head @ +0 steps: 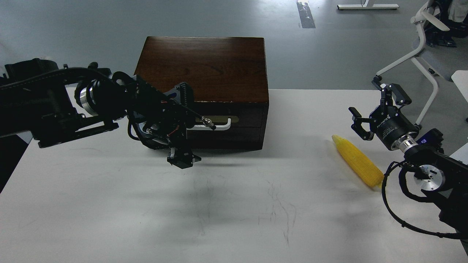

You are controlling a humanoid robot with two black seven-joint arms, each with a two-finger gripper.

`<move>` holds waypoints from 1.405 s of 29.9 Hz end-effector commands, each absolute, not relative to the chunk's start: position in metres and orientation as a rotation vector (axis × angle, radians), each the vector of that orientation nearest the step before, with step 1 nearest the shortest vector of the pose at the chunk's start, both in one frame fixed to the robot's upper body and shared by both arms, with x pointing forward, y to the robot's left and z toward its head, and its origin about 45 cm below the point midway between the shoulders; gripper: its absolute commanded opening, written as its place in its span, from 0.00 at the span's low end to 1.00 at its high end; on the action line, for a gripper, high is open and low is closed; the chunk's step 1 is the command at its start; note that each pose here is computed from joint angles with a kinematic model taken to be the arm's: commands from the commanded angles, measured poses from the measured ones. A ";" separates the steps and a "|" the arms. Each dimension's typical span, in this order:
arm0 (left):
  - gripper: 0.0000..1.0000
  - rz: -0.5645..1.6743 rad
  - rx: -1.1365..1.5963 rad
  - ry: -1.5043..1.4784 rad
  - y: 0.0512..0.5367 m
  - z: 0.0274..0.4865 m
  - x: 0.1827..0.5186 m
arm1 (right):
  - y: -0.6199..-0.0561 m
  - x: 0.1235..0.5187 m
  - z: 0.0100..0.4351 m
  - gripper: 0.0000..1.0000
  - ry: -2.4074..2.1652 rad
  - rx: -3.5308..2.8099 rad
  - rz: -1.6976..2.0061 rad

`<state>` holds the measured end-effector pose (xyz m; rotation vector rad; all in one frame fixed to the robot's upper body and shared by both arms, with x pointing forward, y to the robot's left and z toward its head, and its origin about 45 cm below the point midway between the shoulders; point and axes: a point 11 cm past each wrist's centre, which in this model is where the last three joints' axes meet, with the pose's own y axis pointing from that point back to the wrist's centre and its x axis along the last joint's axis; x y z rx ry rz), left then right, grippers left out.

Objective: Put corn in drawer with both arms
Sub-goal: 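Hook the left gripper onto the white drawer handle, then pull the drawer handle toward the robot with the left gripper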

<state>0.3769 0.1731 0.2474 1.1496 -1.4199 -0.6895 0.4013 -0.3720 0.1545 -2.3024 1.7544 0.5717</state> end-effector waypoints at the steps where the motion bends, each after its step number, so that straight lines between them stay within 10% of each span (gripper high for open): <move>1: 0.98 -0.695 1.136 -1.428 0.170 0.249 0.374 | -0.371 0.401 0.154 1.00 1.751 -2.303 0.574; 42: 0.98 -0.805 0.956 -1.496 0.147 0.259 0.318 | -0.371 0.402 0.154 1.00 1.753 -2.301 0.573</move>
